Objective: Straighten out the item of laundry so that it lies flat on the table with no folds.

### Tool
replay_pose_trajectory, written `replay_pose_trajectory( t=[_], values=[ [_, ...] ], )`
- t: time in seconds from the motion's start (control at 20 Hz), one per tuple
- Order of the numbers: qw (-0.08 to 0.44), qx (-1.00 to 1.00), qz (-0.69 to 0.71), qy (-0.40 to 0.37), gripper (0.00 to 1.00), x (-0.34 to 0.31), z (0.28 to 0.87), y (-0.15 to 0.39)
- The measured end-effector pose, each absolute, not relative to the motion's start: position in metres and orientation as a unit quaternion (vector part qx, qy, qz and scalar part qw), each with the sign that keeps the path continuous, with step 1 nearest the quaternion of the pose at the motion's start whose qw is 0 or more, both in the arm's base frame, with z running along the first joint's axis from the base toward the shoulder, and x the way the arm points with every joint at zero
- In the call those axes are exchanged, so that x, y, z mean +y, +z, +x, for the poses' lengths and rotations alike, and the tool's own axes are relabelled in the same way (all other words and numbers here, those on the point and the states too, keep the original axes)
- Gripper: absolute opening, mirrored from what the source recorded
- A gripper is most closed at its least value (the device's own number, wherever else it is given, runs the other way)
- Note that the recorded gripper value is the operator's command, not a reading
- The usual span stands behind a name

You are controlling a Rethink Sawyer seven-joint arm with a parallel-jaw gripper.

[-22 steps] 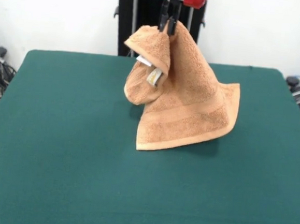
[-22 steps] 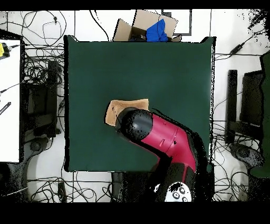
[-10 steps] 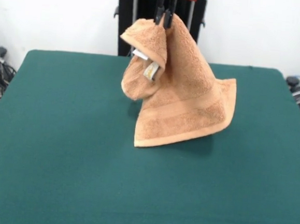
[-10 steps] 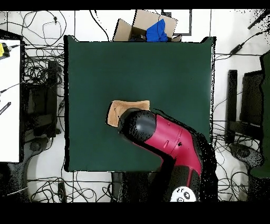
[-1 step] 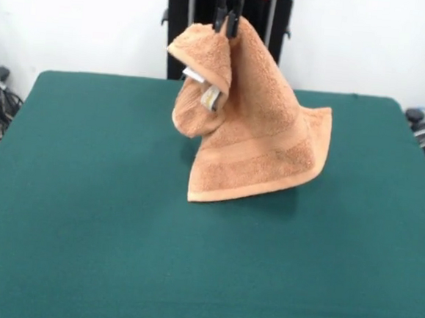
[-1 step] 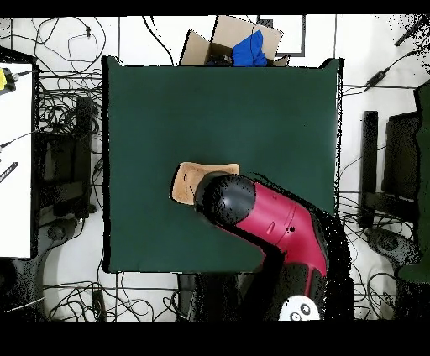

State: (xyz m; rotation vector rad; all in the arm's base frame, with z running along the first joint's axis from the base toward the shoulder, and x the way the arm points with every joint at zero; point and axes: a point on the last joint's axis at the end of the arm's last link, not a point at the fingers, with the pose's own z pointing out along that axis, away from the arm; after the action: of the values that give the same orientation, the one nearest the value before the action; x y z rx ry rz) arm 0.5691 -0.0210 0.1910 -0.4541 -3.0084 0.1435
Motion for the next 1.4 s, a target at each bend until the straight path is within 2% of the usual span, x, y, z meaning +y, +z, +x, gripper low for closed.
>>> replay_pose_trajectory(
  t=[0.7, 1.4],
  values=[
    [0.009, -0.988, -0.152, 0.033, 0.0, -0.033, 0.588, 0.151],
    [0.013, -0.989, -0.149, 0.024, 0.0, -0.061, 0.587, 0.14]
  ],
)
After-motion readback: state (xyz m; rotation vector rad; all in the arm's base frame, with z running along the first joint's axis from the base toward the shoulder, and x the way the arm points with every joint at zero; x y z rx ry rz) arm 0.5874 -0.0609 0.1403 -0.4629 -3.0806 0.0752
